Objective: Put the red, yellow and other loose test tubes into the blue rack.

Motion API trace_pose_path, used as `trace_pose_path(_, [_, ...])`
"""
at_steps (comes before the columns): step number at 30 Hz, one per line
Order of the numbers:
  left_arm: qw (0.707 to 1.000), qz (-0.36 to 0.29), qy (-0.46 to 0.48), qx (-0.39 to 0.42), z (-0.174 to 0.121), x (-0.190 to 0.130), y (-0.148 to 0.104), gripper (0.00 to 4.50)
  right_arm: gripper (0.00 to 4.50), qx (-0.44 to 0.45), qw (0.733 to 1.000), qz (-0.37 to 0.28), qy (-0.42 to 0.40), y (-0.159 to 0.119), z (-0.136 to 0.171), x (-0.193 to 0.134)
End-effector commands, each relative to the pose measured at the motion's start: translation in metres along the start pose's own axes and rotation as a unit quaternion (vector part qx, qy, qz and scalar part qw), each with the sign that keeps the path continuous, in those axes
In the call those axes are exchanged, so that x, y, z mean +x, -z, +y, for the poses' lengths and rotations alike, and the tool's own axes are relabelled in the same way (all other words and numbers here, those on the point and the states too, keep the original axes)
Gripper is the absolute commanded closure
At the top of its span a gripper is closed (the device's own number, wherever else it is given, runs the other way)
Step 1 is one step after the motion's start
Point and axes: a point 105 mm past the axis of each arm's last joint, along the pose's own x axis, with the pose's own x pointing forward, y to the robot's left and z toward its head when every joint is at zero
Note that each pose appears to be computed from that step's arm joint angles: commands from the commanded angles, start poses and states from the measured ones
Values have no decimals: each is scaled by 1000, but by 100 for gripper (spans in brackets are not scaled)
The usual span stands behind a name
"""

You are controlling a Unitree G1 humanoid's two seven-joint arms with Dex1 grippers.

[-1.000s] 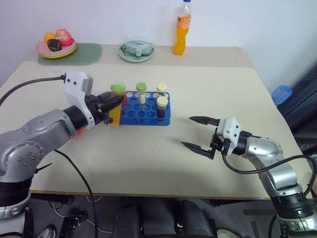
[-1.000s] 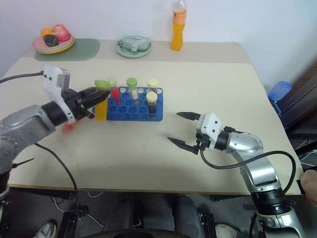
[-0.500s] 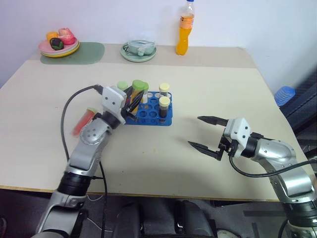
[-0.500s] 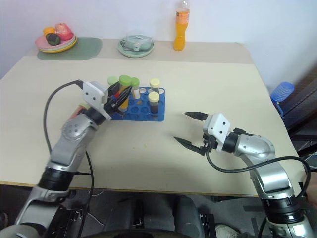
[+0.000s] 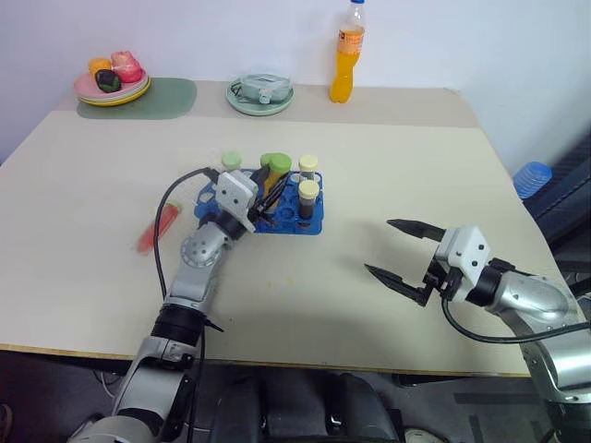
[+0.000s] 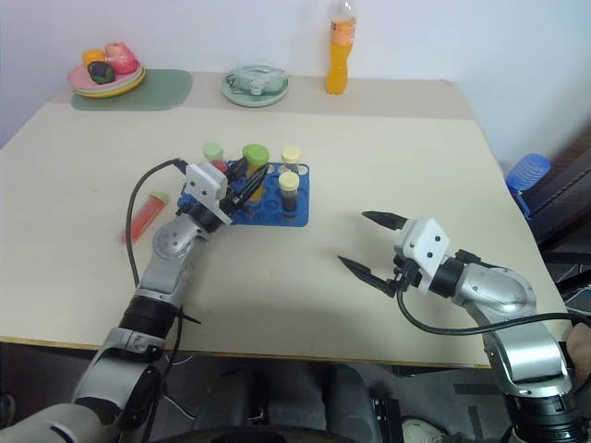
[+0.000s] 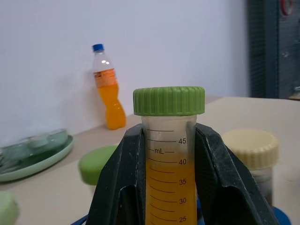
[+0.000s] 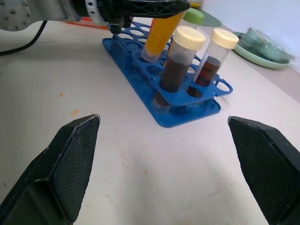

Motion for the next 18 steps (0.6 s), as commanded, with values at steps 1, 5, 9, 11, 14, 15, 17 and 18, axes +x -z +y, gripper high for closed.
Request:
trace_pose_path(1, [1000, -2, 18, -10, -7, -2, 4, 372, 0, -24, 1000, -14, 4, -14, -1, -3])
trace_pose_path(5, [1000, 8, 12, -13, -4, -7, 9, 372, 0, -24, 1000, -13, 5, -14, -1, -4])
trace_pose_path(9, [1000, 13, 6, -8, 0, -13, 11, 372, 0, -24, 1000, -13, 6, -14, -1, -4])
trace_pose_path(11, [1000, 17, -1, -3, 3, -16, 12, 372, 0, -24, 1000, -14, 6, -14, -1, -3])
trace_pose_path(14, [1000, 23, -6, 3, 6, -19, 14, 372, 0, -23, 1000, -15, 5, -14, -1, -3])
trace_pose_path(15, [1000, 25, -6, 8, 7, -20, 14, 372, 0, -23, 1000, -15, 4, -14, -1, -2])
trace_pose_path(17, [1000, 27, -6, 11, 7, -20, 15, 372, 0, -23, 1000, -16, 2, -13, -1, -1])
trace_pose_path(18, [1000, 27, -6, 11, 7, -21, 15, 372, 0, -23, 1000, -16, 1, -13, -1, -1])
